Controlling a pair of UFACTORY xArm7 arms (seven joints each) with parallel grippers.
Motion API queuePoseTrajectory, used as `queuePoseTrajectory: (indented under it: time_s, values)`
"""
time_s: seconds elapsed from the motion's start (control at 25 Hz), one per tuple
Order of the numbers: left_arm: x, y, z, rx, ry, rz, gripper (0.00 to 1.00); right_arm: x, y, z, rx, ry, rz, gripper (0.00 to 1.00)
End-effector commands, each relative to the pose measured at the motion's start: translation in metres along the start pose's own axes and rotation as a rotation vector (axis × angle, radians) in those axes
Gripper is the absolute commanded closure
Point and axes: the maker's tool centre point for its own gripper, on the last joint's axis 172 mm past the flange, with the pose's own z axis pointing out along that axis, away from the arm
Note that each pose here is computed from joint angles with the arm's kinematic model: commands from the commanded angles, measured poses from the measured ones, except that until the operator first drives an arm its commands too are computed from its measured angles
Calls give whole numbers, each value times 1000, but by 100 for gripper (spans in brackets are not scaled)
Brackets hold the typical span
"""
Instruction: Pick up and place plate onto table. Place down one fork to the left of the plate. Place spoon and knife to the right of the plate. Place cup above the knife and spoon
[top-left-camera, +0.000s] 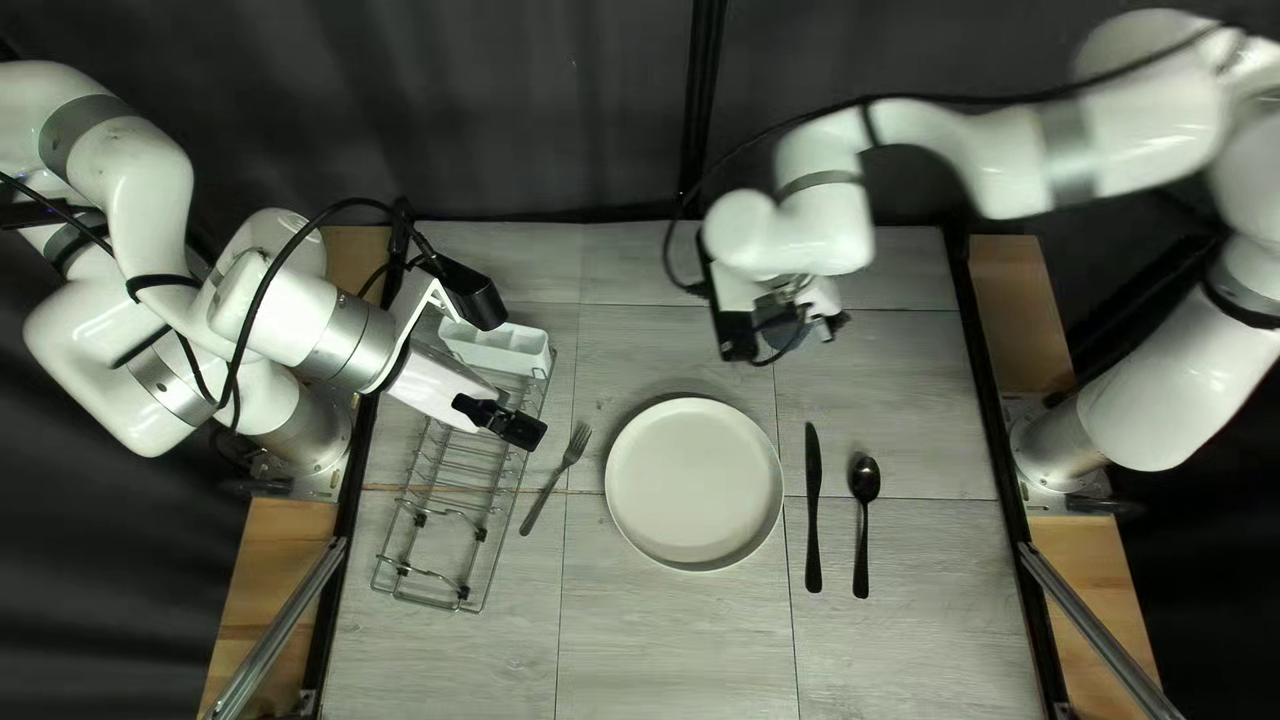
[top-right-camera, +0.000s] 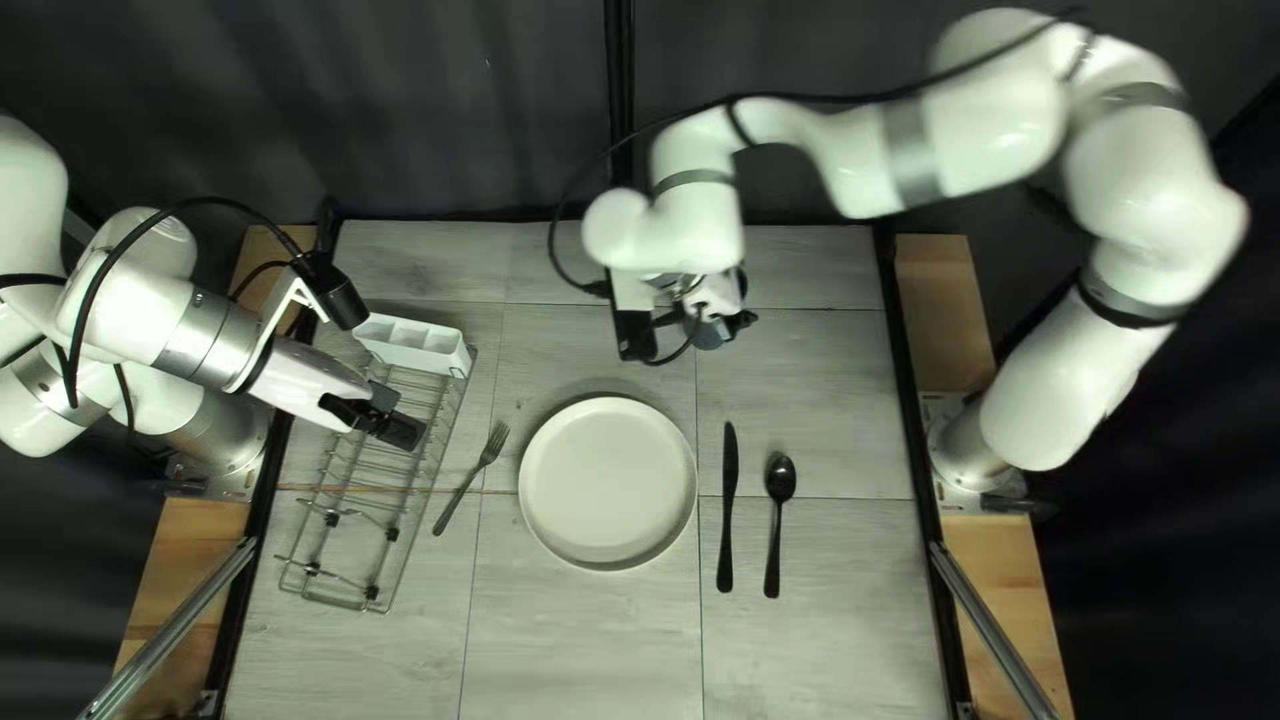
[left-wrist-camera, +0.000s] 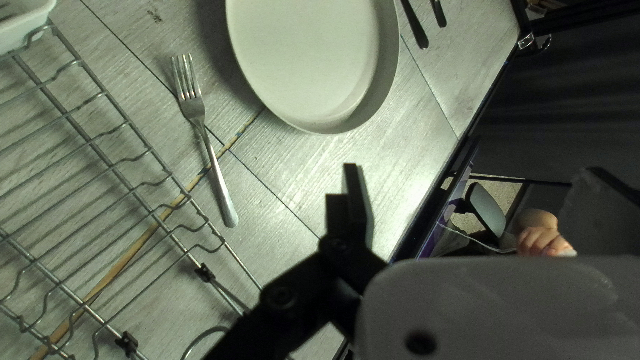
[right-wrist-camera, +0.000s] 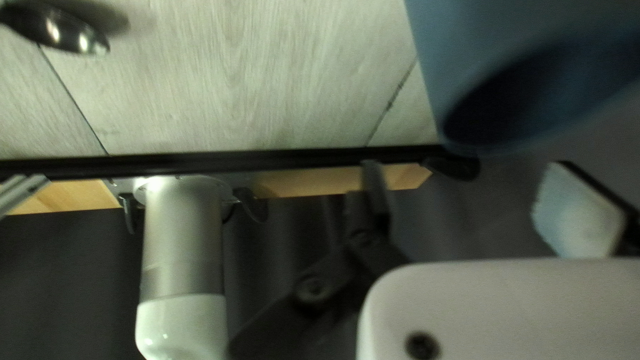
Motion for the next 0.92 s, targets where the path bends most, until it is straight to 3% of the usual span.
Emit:
queuePoseTrajectory:
  time_s: [0.04,0.2,0.92]
  values:
    - [0,0,0,0,0,0,0,-34,-29,-19,-41,130,-50,0]
    - [0,0,0,0,0,0,0,-58,-60,-36,-81,255,-92,0]
    - [0,0,0,0,0,0,0,-58,-60,-36,-81,255,-92,0]
